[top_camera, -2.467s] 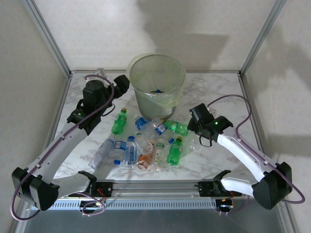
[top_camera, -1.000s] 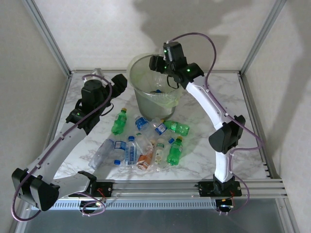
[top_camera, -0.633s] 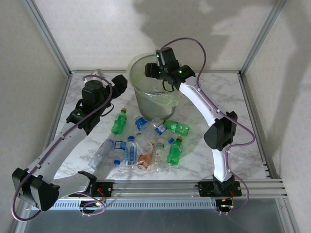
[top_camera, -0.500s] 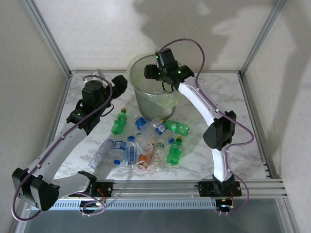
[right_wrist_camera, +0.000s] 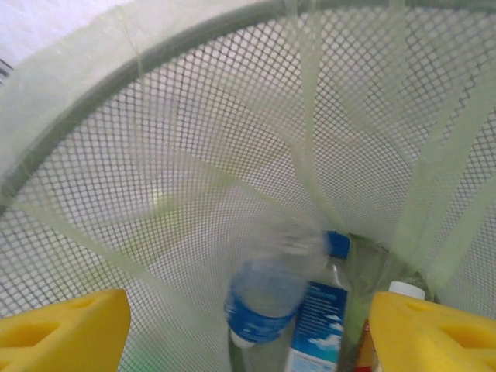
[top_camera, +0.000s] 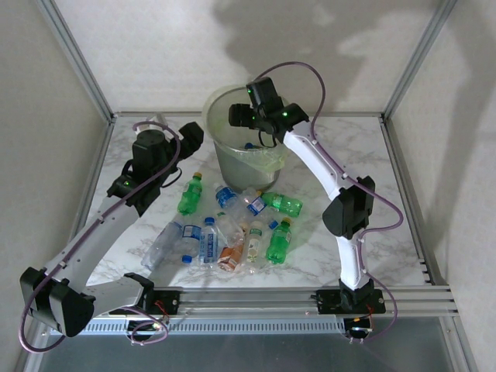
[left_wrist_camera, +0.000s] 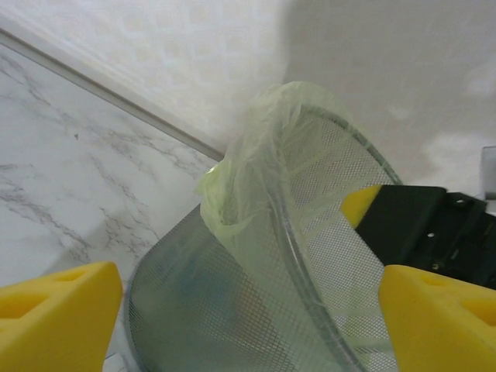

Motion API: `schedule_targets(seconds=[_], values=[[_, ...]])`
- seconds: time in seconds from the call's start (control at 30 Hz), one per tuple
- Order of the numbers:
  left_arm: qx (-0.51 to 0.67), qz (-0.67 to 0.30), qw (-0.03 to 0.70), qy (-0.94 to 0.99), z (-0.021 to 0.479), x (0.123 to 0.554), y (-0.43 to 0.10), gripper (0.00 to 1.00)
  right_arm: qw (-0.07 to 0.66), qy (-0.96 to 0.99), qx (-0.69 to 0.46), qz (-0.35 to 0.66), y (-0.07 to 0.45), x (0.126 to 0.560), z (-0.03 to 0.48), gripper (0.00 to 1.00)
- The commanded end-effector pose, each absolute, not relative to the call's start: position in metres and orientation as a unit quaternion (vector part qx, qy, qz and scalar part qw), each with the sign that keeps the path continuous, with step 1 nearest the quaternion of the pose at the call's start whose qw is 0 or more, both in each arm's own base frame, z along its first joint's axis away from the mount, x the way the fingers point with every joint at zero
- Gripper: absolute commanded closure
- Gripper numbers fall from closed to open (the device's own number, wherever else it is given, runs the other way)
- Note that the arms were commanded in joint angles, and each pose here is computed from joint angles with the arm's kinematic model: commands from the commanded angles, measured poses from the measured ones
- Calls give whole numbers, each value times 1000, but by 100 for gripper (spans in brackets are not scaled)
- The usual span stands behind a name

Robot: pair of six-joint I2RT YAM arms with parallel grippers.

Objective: Put the plastic bottles in the bin

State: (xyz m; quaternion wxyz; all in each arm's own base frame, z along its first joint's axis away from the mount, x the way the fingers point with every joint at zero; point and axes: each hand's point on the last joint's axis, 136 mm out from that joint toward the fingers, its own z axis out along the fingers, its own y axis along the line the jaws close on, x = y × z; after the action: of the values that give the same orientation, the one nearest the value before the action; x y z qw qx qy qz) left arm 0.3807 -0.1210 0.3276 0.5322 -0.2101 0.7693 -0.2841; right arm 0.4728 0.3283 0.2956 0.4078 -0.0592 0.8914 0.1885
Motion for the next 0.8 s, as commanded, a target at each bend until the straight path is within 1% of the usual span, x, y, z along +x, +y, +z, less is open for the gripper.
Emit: schedule_targets(seconds=[0.0, 0.2, 0.23, 0.37, 0.5, 0.63, 0.77], values=[[-222, -285, 538, 762, 330, 378, -113, 14, 452, 867, -62, 202, 327, 459, 349, 18], [-227, -266, 533, 770, 323, 372, -106, 15, 489, 846, -56, 205, 314, 435, 394, 17], [-228, -260, 534, 772, 323, 369, -102, 15, 491, 843, -64, 211, 321, 423, 399, 17], [-236, -224, 524, 787, 313, 355, -87, 14, 507, 831, -62, 220, 313, 402, 415, 16], [-249, -179, 503, 808, 290, 339, -71, 13, 512, 824, -53, 237, 303, 383, 420, 14], [-254, -161, 483, 822, 267, 327, -64, 12, 511, 822, -51, 245, 296, 366, 418, 12], [-256, -151, 461, 836, 241, 326, -64, 7, 510, 824, -47, 243, 286, 353, 412, 11]])
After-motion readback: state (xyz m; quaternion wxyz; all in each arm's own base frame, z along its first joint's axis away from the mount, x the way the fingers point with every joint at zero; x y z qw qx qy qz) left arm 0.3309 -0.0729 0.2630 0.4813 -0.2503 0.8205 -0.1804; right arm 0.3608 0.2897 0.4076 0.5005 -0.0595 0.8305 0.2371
